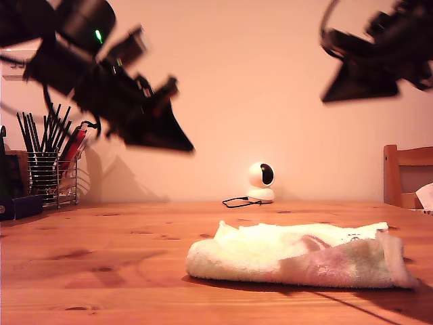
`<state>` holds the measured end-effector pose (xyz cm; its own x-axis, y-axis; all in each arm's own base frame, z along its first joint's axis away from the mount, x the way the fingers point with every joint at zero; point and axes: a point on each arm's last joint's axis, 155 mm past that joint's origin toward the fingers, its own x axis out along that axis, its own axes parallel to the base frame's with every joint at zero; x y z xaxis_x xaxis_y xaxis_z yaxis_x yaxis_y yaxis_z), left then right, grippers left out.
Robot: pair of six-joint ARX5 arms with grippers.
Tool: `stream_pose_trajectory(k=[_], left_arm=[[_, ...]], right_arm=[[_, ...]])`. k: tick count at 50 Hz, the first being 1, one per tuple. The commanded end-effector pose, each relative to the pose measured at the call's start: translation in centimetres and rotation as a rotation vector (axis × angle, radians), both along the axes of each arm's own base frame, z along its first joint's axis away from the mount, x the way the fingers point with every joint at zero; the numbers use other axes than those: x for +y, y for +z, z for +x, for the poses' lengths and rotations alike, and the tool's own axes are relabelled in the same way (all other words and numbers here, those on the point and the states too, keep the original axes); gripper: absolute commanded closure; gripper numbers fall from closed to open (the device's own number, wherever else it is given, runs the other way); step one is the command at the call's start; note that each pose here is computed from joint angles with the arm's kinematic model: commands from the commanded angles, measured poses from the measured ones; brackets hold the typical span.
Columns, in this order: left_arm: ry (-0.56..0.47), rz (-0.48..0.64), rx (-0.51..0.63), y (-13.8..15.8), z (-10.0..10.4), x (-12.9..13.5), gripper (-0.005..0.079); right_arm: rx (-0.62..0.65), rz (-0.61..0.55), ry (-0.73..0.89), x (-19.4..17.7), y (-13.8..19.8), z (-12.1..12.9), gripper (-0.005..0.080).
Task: Fold the tea towel in front of you. After folding it, place it to the right side.
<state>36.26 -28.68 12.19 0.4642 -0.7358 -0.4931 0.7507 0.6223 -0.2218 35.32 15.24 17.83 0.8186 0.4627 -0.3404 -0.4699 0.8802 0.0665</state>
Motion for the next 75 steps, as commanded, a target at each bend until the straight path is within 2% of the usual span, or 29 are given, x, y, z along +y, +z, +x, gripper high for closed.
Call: stream_pose_trajectory(k=[1, 9, 12, 14, 19, 21, 30, 46, 58, 75], left_arm=[[-0.025, -0.010, 0.004, -0.1, -1.4, -0.7, 0.0762], [-0.091, 0.006, 0.102, -1.9, -4.6, -2.2, 0.0762], [-0.102, 0.019, 0.127, -2.4, -5.3, -2.4, 0.0762], [-0.110, 0.032, 0.149, -2.9, -5.9, -2.5, 0.0762], [-0.119, 0.066, 0.203, -4.4, -6.8, -2.4, 0.0762], [-0.119, 0.077, 0.225, -5.1, -7.1, -2.3, 0.0762], [-0.146, 0.072, 0.302, -7.0, -7.9, -2.8, 0.0762], [-0.161, 0.059, 0.313, -7.3, -8.1, -3.2, 0.0763], [-0.166, 0.080, 0.364, -9.6, -8.5, -3.2, 0.0763], [-0.173, 0.061, 0.361, -9.6, -8.4, -3.7, 0.0763]], right_arm=[[0.062, -0.010, 0.003, -0.3, -2.0, -1.3, 0.0762], [0.231, -0.040, 0.001, -1.0, -5.2, -4.1, 0.0761], [0.286, -0.046, 0.002, -1.2, -6.2, -4.9, 0.0730], [0.328, -0.044, 0.005, -1.2, -6.8, -5.6, 0.0688], [0.443, -0.045, 0.025, -1.1, -8.7, -7.5, 0.0507], [0.480, -0.040, 0.021, -1.2, -9.2, -8.1, 0.0479], [0.557, -0.022, -0.005, -1.4, -10.3, -8.9, 0.0478], [0.711, -0.024, 0.002, -0.9, -13.8, -10.0, 0.0481], [0.744, -0.060, -0.022, -1.4, -15.4, -9.8, 0.0498], [0.784, -0.093, -0.050, -2.1, -15.4, -10.1, 0.0489]])
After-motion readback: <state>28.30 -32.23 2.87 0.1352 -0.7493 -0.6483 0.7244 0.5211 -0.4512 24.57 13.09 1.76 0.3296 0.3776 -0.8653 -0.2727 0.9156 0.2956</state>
